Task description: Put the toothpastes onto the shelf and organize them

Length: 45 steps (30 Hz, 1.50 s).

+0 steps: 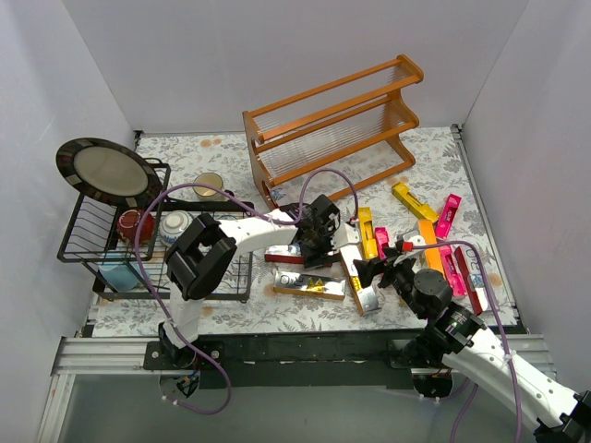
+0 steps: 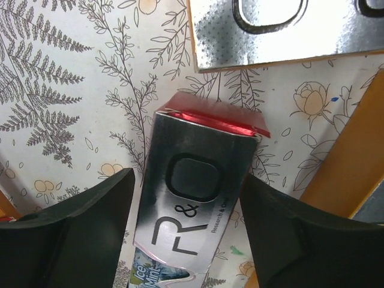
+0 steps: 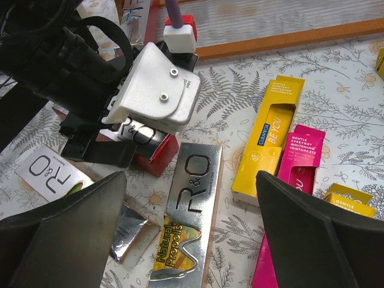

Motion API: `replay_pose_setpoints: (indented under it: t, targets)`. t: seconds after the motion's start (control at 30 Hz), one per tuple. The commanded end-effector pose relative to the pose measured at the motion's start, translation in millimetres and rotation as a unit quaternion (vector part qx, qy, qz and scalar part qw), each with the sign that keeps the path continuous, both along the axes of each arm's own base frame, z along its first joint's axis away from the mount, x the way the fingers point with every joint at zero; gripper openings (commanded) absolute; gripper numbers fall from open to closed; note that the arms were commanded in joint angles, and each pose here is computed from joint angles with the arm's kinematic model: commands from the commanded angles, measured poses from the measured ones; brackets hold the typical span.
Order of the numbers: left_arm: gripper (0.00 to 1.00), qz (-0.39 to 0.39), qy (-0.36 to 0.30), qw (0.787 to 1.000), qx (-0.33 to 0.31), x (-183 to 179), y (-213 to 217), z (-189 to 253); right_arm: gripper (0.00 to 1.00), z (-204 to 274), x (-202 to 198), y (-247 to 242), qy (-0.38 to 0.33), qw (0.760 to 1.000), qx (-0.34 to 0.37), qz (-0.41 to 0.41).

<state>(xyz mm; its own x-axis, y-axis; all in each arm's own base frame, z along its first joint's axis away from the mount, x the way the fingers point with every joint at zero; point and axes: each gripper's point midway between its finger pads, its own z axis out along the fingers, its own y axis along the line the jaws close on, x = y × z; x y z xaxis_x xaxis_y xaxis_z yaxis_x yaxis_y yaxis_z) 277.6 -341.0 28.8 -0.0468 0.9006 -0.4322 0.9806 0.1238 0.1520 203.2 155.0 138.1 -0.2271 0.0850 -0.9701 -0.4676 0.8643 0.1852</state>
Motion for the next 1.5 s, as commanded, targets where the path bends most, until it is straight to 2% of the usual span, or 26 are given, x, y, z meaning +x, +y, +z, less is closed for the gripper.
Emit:
replay_pose_setpoints:
  t: [0.0, 0.07, 0.1, 0.13, 0.33, 0.57, 0.73, 0.9, 1.03, 1.13, 1.27, 1.37, 1.43, 1.47]
  targets:
    - [0.66, 0.028, -0.001, 1.0, -0.01, 3.5, -5.4, 12.3, 0.97, 8.9, 1.4, 2.6, -0.017, 1.0, 0.011, 0.003]
    - [0.62, 0.051, -0.015, 0.998, -0.027, 10.3, -9.4, 27.1, 0.97, 8.5, 1.3, 2.6, -0.015, 1.0, 0.011, 0.003]
    - [0.56, 0.064, -0.026, 0.997, -0.029, 15.7, -9.5, 31.7, 0.97, 8.5, 1.3, 2.5, -0.016, 1.0, 0.01, 0.003]
    - [0.54, 0.084, -0.029, 0.995, -0.033, 18.7, -9.4, 35.6, 0.97, 9.3, 1.2, 2.9, -0.016, 1.0, 0.012, 0.004]
    - [0.46, 0.179, -0.053, 0.982, -0.039, 37.9, -6.7, 54.9, 0.96, 8.9, -1.1, 6.3, -0.012, 1.0, 0.012, 0.015]
    - [0.31, 0.298, -0.055, 0.948, -0.098, 53.1, -16.3, 93.5, 0.96, 13.4, -2.0, 13.1, -0.012, 0.999, 0.016, 0.03]
    - [0.17, 0.39, -0.029, 0.91, -0.136, 58.4, -23.6, 117.2, 0.96, 17.7, -2.3, 24.9, -0.008, 0.998, 0.023, 0.052]
    - [0.13, 0.451, 0.007, 0.874, -0.178, 56.5, -31.0, 134.4, 0.96, 19.0, -4.2, 37.5, 0.003, 0.997, 0.02, 0.078]
    - [0.08, 0.528, 0.041, 0.821, -0.215, 59.3, -29.1, 138.5, 0.96, 23.7, -5.2, 42.5, -0.001, 0.997, 0.024, 0.077]
    - [0.06, 0.561, 0.062, 0.791, -0.235, 62.5, -28.7, 140.7, 0.97, 26.8, -5.2, 45.9, -0.009, 0.997, 0.018, 0.073]
    - [0.06, 0.61, 0.087, 0.737, -0.276, 66.8, -28.9, 150.5, 0.97, 19.6, -7.0, 54.0, -0.011, 0.998, -0.022, 0.059]
    - [0.06, 0.64, 0.085, 0.707, -0.288, 69.6, -20.9, 153.3, 0.97, 24.8, -10.5, 59.0, -0.038, 0.997, -0.052, 0.034]
    - [0.05, 0.653, 0.081, 0.696, -0.287, 70.3, -15.8, 154.5, 0.98, 34.5, -8.6, 56.1, -0.063, 0.996, -0.069, -0.005]
    - [0.04, 0.661, 0.077, 0.688, -0.288, 71.9, -13.0, 153.7, 0.98, 35.7, -19.5, 68.6, -0.074, 0.993, -0.086, 0.011]
